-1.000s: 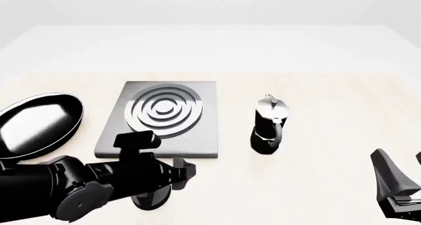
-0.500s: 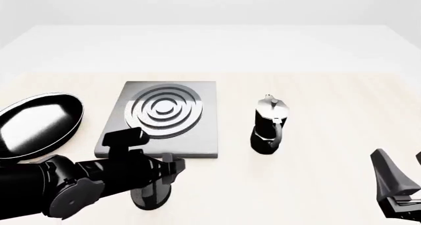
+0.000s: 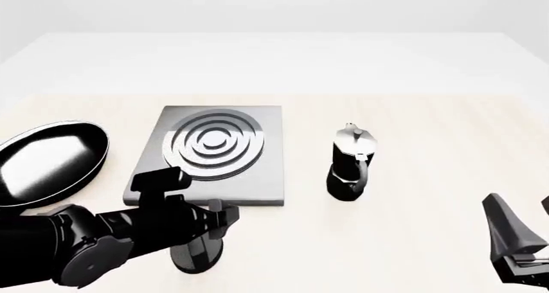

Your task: Turn on the stove and put the moka pot on it.

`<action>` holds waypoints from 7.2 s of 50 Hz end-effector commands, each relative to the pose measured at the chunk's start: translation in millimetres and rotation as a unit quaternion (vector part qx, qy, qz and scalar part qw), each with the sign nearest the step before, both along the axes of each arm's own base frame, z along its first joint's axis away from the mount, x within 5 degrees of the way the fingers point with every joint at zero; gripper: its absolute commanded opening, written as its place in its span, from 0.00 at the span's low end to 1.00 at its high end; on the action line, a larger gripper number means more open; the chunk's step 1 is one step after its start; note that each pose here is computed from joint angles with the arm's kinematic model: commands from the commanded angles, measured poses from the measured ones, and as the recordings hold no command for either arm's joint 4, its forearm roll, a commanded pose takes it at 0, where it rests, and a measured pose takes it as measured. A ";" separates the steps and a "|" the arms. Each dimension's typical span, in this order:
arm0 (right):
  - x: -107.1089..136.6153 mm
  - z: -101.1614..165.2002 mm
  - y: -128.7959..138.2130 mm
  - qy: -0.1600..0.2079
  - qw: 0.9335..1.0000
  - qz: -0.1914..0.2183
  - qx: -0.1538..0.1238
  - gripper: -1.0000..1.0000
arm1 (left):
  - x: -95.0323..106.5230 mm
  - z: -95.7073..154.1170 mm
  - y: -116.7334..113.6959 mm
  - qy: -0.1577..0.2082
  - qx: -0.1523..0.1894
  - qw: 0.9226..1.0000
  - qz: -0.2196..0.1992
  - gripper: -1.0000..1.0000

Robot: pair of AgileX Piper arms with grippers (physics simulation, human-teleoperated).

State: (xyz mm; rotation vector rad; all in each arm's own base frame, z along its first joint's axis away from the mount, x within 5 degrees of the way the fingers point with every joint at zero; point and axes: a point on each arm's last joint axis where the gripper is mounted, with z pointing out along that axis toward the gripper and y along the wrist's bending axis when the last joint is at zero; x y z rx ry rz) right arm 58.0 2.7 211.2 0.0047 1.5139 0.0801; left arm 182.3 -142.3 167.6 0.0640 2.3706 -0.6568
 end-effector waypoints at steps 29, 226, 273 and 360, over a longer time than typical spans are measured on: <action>2.9 1.1 0.8 0.000 1.000 0.006 -0.002 1.00 | -0.8 -17.1 23.8 0.036 0.026 0.998 0.047 1.00; 129.7 16.6 65.7 0.154 0.977 0.146 -0.002 1.00 | -126.6 49.9 142.2 -0.470 0.175 0.843 0.193 1.00; 163.9 -46.8 87.8 0.214 0.964 0.157 0.011 1.00 | -126.5 48.5 142.2 -0.463 0.174 0.847 0.193 1.00; 248.9 70.9 255.4 0.093 0.936 0.322 -0.111 0.00 | -126.2 46.2 142.2 -0.451 0.173 0.854 0.192 1.00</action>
